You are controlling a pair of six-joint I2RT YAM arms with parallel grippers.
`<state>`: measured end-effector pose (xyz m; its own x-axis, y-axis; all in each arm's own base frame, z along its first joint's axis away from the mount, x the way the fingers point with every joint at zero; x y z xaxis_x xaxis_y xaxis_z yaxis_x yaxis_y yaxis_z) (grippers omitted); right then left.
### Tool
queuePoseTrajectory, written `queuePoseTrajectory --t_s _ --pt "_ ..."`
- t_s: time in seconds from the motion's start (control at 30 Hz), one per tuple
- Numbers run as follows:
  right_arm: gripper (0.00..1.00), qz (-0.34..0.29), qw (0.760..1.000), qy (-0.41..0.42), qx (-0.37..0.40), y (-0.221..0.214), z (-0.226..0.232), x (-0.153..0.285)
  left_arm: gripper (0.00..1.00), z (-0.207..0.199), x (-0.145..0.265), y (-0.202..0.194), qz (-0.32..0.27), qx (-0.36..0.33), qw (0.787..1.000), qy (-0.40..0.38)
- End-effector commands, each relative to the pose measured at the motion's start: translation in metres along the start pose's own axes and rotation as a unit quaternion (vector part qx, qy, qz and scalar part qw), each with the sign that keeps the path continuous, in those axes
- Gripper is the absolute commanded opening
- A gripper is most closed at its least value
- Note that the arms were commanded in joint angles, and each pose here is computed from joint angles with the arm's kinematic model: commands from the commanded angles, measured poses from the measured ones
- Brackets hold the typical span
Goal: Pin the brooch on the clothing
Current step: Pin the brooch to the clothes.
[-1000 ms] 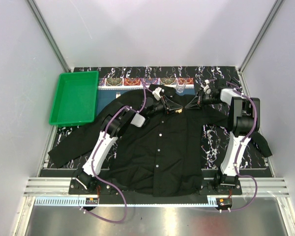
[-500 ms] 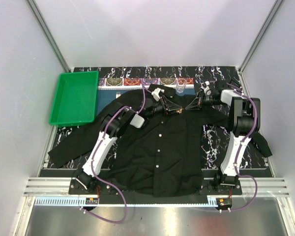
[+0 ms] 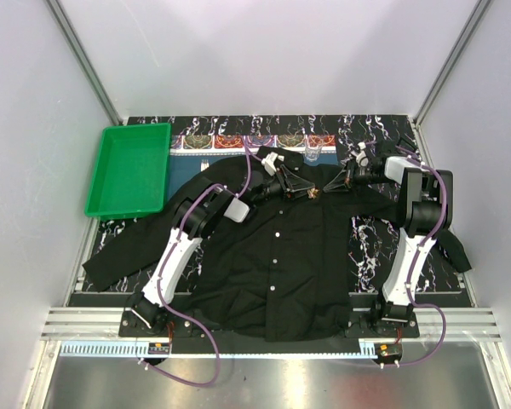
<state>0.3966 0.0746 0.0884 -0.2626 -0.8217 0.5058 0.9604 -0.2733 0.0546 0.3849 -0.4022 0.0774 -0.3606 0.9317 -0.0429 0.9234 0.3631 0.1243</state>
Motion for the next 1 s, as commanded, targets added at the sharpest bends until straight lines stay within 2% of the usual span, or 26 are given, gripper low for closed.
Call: queuePoseTrajectory --t_s 0.0,0.13,0.37,0.47,0.6,0.67,0.83,0.97 --pt "0.0 -0.024 0.999 0.004 0.039 0.005 0.017 0.013 0.4 -0.02 0.003 -0.002 -0.016 -0.03 0.999 -0.041" --pt "0.0 -0.027 0.999 0.014 0.044 0.004 0.023 0.016 0.33 -0.025 0.001 -0.001 -0.012 -0.036 0.998 -0.043" --pt "0.0 -0.025 0.998 0.021 0.052 0.003 0.029 0.016 0.3 -0.023 0.001 -0.002 -0.009 -0.039 0.999 -0.033" --pt "0.0 -0.013 0.997 0.028 0.065 -0.001 0.036 0.012 0.13 -0.019 0.0 -0.002 -0.009 -0.035 0.999 -0.026" --pt "0.01 -0.007 0.997 0.024 0.074 -0.002 0.039 0.008 0.03 -0.021 -0.005 -0.001 -0.006 -0.034 0.999 -0.028" --pt "0.02 -0.006 0.997 0.021 0.075 -0.002 0.038 0.008 0.02 -0.019 -0.007 -0.002 -0.001 -0.032 0.999 -0.025" --pt "0.0 -0.009 0.997 0.003 0.081 0.0 0.036 0.009 0.29 -0.02 -0.004 -0.003 -0.004 -0.026 0.999 -0.031" --pt "0.0 -0.02 0.996 -0.01 0.083 0.002 0.035 0.012 0.31 -0.023 0.008 0.002 -0.017 -0.028 0.999 -0.034"
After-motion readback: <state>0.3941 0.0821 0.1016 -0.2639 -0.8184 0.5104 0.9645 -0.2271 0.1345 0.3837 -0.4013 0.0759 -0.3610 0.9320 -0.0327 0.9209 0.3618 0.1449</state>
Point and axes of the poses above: each gripper's point midway between its finger pads, its own x axis back along the fingers, its own z axis along the line the jaws close on, y = z × x, the point moved 5 cm from there along x, back along the fingers
